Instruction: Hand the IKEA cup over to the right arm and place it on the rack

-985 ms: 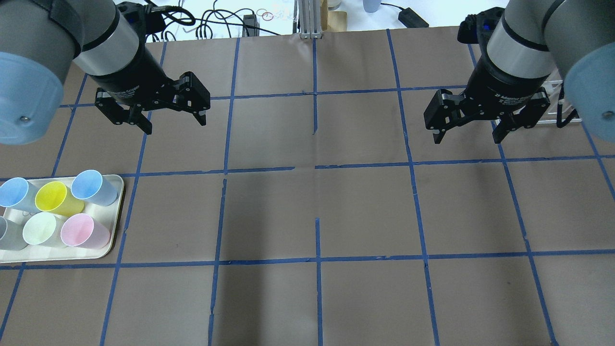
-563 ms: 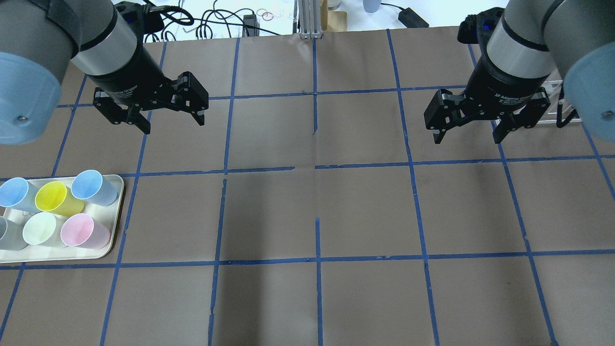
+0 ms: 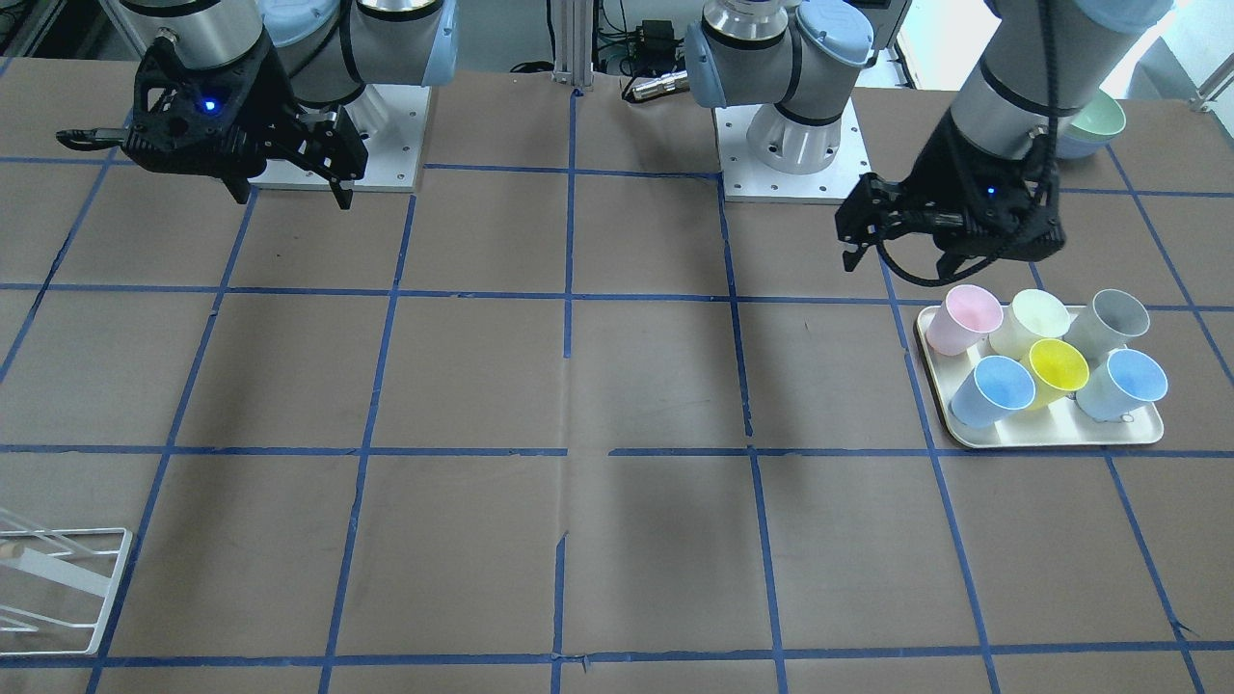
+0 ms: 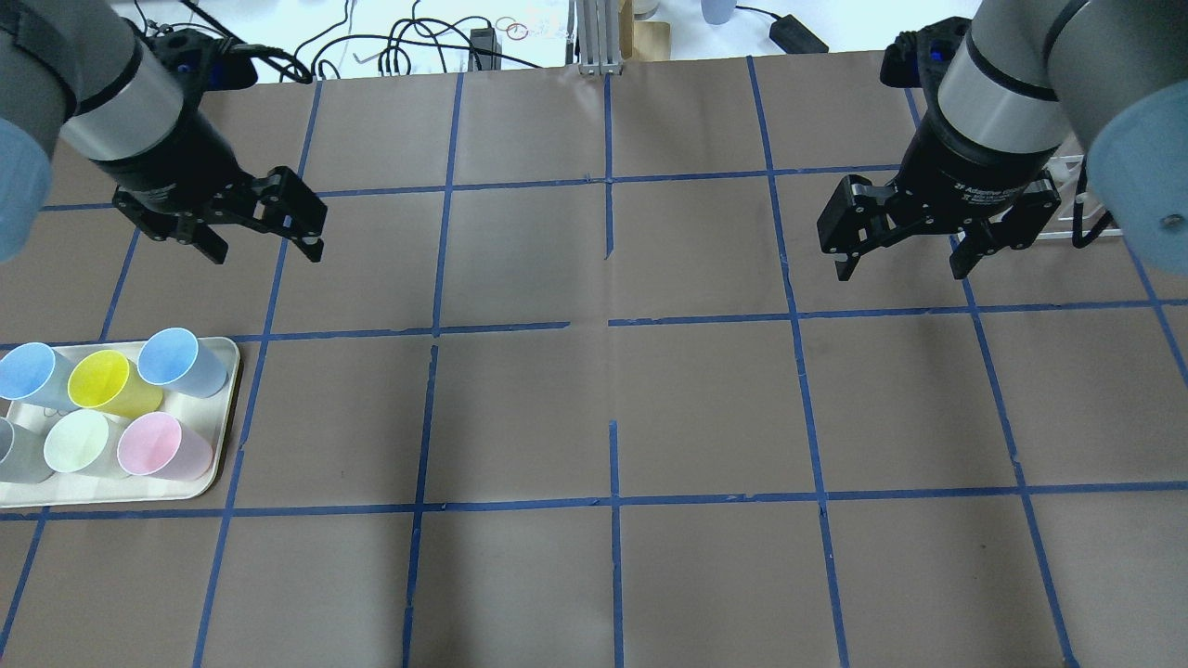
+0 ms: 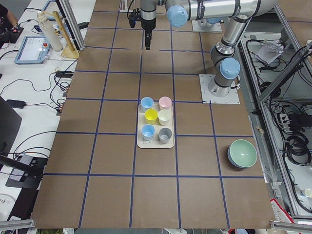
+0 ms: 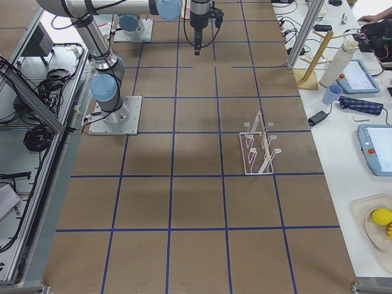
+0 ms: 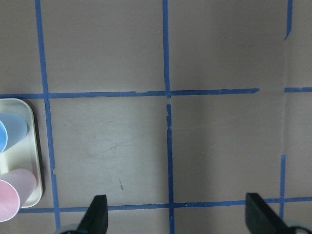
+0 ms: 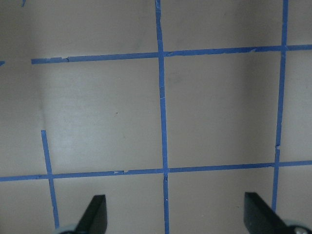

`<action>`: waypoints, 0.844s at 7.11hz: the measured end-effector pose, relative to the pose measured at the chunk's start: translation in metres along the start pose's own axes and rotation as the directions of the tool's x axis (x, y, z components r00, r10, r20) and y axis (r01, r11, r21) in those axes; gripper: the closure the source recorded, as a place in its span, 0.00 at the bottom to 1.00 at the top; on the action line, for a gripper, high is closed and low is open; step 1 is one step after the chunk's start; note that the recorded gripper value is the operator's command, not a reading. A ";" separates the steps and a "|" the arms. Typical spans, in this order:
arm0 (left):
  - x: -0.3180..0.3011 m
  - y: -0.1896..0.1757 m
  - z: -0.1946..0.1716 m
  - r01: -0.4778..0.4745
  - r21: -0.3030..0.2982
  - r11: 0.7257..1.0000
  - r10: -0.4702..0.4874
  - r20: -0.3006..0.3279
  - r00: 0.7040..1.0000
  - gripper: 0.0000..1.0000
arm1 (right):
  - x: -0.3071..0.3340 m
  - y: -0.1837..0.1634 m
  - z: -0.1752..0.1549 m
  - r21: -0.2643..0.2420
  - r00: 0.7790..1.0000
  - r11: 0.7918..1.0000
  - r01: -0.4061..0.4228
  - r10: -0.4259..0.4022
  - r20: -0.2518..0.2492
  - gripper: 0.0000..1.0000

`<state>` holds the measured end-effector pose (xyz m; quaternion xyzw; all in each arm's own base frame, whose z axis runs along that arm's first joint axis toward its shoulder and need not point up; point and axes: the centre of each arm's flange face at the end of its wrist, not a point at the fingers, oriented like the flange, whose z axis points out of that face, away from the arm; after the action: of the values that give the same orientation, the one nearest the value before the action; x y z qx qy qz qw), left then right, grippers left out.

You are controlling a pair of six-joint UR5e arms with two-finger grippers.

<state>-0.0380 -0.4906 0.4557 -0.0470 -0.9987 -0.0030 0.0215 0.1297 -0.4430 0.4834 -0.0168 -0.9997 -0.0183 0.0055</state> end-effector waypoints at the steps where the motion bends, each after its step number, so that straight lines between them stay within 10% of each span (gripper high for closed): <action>1: -0.038 -0.001 0.018 -0.051 -0.013 0.999 0.051 -0.007 0.999 0.00 | 0.000 -0.002 0.001 0.000 1.000 1.000 0.000 0.000 0.003 0.00; 6: -0.225 0.036 0.109 -0.286 0.014 0.958 0.286 0.006 0.958 0.00 | -0.008 0.000 0.002 -0.008 0.999 1.000 0.000 0.001 0.050 0.00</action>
<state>0.1849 -0.4745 0.3373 -0.1904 -0.9815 0.0076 0.0199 0.1380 -0.4431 0.4815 -0.0176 -0.9994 -0.0217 -0.0194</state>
